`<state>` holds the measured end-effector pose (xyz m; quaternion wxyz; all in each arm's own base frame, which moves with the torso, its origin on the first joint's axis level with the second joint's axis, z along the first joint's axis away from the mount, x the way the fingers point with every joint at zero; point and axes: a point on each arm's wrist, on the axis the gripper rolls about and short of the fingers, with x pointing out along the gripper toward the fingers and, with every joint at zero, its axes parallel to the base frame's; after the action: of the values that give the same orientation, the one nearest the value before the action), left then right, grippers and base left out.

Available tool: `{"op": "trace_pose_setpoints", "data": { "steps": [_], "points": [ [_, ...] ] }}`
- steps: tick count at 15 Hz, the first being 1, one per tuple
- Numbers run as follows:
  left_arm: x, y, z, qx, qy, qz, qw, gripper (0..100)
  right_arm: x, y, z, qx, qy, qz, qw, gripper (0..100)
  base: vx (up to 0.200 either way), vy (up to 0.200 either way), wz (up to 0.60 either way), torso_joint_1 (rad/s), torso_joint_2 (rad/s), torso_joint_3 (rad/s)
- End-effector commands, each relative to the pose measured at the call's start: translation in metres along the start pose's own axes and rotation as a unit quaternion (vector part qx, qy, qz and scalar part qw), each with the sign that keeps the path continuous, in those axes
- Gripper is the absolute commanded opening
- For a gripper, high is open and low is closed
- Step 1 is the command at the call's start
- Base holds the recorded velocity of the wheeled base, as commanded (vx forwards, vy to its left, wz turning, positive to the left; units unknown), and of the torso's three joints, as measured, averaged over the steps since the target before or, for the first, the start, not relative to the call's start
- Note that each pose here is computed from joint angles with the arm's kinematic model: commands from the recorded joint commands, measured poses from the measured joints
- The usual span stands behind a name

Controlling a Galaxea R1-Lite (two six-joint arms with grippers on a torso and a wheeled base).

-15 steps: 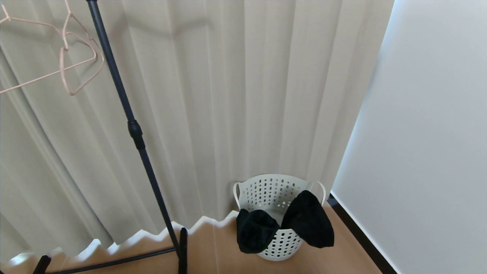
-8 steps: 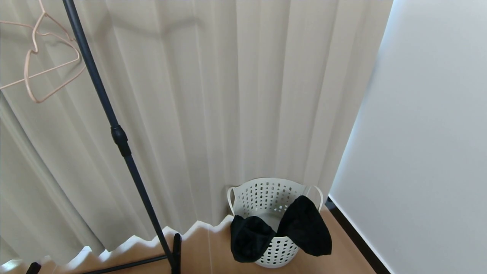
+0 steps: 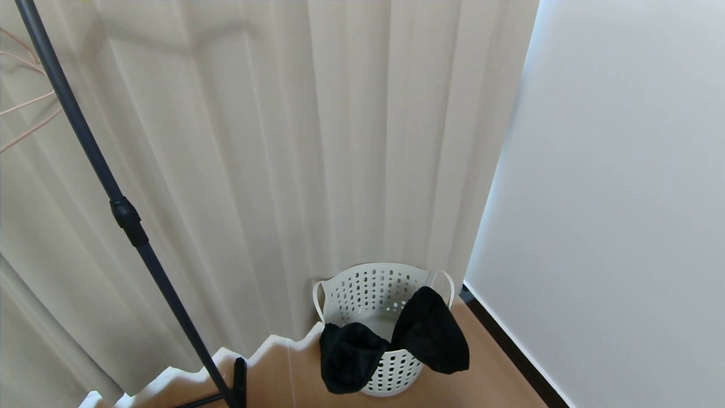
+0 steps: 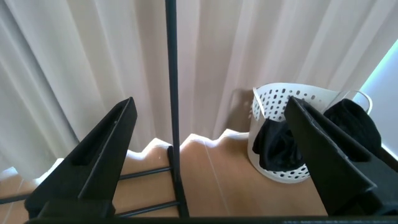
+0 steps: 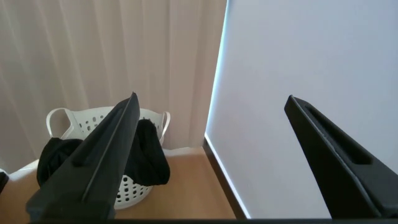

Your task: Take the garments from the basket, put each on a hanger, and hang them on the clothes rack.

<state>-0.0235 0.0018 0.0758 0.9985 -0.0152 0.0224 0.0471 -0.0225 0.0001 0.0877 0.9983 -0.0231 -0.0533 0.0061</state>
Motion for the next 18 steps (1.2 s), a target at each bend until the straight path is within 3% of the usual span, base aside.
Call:
{"op": "trace_pose_setpoints", "data": {
  "steps": [1,8,18],
  "points": [
    [0.0001,0.0,0.0,0.0,0.001,0.001,1.0,100,0.0,0.0,0.0001,0.0,-0.001,0.0,1.0,100,0.0,0.0,0.0,-0.007,0.01,-0.144],
    [-0.0001,0.0,0.0004,-0.001,0.0,-0.001,1.0,100,-0.0002,-0.0001,0.0002,0.015,-0.002,-0.003,0.9999,100,0.0,0.0,0.0,0.002,0.0,-0.194],
    [-0.0001,0.0,0.0004,-0.002,0.0,0.0,1.0,100,0.0,0.0,0.0002,0.008,-0.001,0.0,1.0,100,0.0,0.0,0.0,0.004,0.0,-0.195]
  ]
}}
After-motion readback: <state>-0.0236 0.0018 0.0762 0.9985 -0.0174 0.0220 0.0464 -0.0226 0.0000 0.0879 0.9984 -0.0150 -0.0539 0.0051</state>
